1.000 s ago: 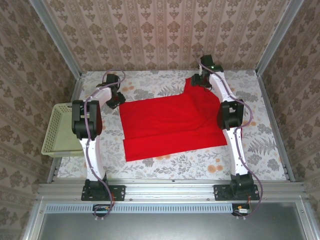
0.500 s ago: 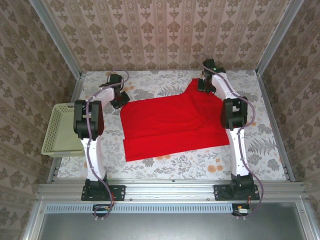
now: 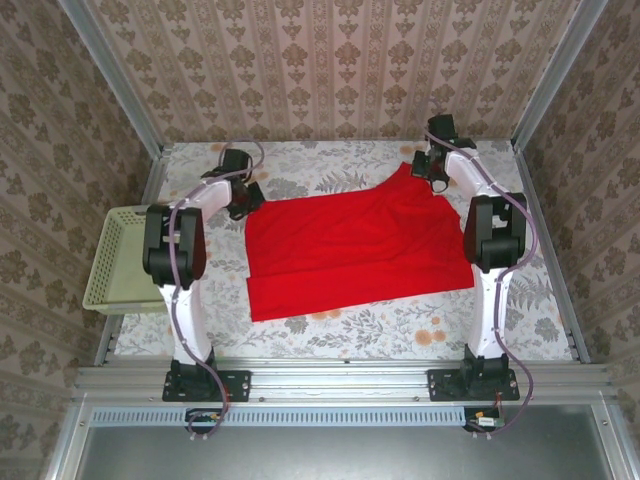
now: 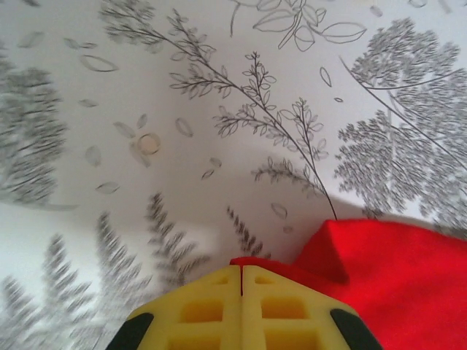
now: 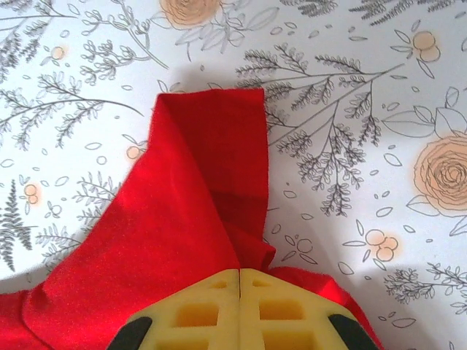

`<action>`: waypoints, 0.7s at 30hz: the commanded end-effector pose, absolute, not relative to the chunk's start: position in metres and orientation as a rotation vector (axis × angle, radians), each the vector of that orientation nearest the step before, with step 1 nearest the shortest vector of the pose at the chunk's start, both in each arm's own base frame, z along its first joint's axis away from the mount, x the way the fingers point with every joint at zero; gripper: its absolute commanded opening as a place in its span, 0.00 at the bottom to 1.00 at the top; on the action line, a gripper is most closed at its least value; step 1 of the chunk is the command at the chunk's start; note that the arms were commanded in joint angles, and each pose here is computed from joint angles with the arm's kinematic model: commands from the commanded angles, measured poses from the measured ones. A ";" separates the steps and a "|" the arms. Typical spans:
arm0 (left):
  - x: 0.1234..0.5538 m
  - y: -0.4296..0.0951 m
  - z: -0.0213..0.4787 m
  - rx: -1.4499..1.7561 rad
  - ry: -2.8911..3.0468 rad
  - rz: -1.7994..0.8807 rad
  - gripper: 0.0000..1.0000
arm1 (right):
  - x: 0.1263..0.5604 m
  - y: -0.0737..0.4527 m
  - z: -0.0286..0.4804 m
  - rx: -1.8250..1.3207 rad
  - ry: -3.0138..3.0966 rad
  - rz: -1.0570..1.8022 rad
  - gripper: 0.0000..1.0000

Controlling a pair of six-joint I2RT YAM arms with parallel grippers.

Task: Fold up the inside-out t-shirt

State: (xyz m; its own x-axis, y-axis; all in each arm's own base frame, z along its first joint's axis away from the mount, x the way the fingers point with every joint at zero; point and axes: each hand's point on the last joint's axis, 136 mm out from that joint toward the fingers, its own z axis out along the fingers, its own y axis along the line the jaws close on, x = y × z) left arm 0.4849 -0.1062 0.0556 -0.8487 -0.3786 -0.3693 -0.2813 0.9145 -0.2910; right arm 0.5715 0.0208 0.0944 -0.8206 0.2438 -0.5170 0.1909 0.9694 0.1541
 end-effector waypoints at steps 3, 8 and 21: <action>0.479 -0.092 0.118 -0.496 2.479 -0.328 0.00 | 0.583 0.029 0.129 0.209 2.489 0.095 0.00; 0.464 -0.087 0.141 -0.465 2.417 -0.340 0.00 | 0.581 0.039 0.143 0.133 2.460 0.028 0.00; 0.451 -0.077 0.138 -0.423 2.374 -0.390 0.00 | 0.568 0.012 0.163 0.177 2.385 -0.145 0.00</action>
State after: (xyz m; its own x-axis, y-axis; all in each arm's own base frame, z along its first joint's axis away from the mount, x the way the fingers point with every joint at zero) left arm 0.4464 -0.0796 0.1247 -0.7393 -0.4068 -0.5366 -0.2329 0.9022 -0.3632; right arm 0.5626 0.0245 0.1421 -0.7709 0.0922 -0.6303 0.1387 0.9900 -0.0248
